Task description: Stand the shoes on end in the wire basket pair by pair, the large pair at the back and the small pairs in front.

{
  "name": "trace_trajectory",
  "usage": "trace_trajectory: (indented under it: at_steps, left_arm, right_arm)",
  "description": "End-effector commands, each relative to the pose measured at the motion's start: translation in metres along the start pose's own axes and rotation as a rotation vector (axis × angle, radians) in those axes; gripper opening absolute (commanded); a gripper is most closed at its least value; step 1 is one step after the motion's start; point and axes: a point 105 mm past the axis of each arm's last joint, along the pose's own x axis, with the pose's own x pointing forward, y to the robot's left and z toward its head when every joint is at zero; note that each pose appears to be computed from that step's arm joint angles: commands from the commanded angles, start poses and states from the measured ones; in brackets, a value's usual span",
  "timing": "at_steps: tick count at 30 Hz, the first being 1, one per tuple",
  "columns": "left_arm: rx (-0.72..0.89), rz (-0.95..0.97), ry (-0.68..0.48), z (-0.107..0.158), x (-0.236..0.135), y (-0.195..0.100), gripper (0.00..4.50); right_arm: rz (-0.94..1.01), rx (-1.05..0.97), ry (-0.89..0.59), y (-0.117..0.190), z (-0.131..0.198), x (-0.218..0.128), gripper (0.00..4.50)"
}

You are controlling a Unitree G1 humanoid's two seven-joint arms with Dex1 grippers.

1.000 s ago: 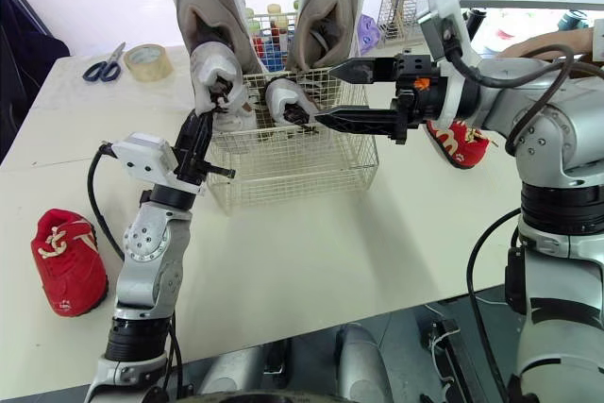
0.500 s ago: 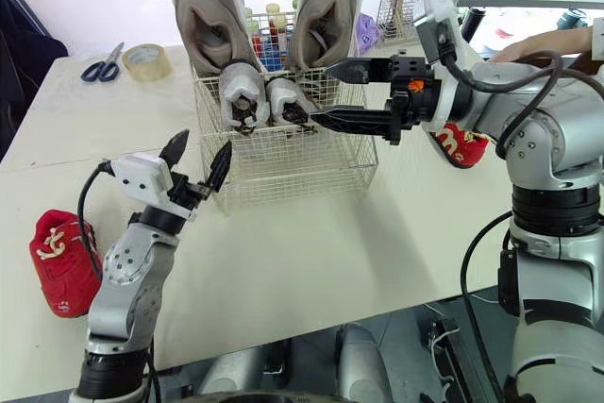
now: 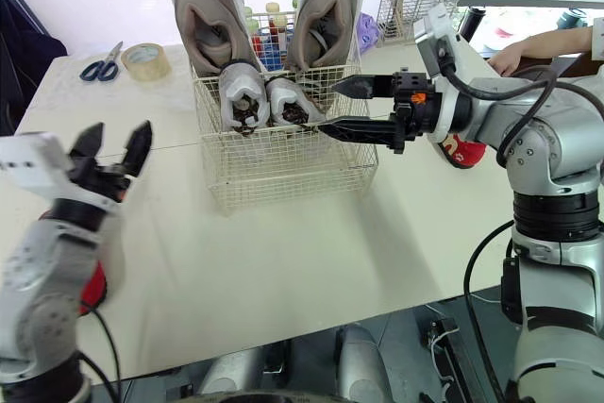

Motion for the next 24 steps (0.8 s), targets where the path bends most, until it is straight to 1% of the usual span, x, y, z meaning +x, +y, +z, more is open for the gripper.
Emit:
trace_trajectory:
  at_steps: [1,2,3,5,7,11,14,16,19,21,23,24]
  left_arm:
    - [-0.05,-0.1,0.043,0.014,-0.016,0.005,4.26]
    - [-0.06,-0.119,0.092,0.01,-0.02,0.008,4.26]
    - [-0.018,-0.103,0.155,0.006,-0.022,0.016,4.26]
    - [0.028,-0.082,0.236,0.001,-0.026,0.024,4.26]
    - [-0.002,-0.067,0.285,0.0,-0.033,0.032,4.26]
    - [-0.092,-0.143,0.385,-0.011,-0.052,0.032,4.26]
    - [-0.179,-0.173,0.363,-0.012,-0.053,0.035,4.26]
    - [-0.269,-0.25,0.332,-0.008,-0.051,0.025,4.26]
    - [-0.281,-0.338,0.361,-0.01,-0.05,0.007,4.26]
    - [-0.21,-0.336,0.387,-0.013,-0.044,0.003,4.26]
    - [-0.186,-0.357,0.41,-0.014,-0.04,-0.002,4.26]
    - [-0.191,-0.438,0.401,-0.008,-0.039,-0.016,4.26]
  right_arm:
    - [-0.039,0.015,-0.023,-0.004,0.004,-0.01,4.5]
    - [-0.05,0.026,-0.026,-0.005,0.003,-0.011,4.5]
    - [-0.077,0.03,-0.026,-0.009,0.001,-0.013,4.5]
    - [-0.116,0.043,-0.027,-0.014,-0.002,-0.018,4.5]
    - [-0.17,0.069,-0.065,-0.02,0.001,-0.025,4.5]
    - [-0.224,0.092,-0.158,-0.026,0.017,-0.035,4.5]
    - [-0.24,0.082,-0.166,-0.027,0.02,-0.038,4.5]
    - [-0.239,0.101,-0.147,-0.029,0.015,-0.038,4.5]
    - [-0.303,0.085,-0.144,-0.037,0.012,-0.045,4.5]
    - [-0.462,0.016,-0.19,-0.056,0.018,-0.057,4.5]
    - [-0.594,-0.014,-0.243,-0.073,0.023,-0.07,4.5]
    - [-0.659,-0.025,-0.275,-0.078,0.027,-0.081,4.5]
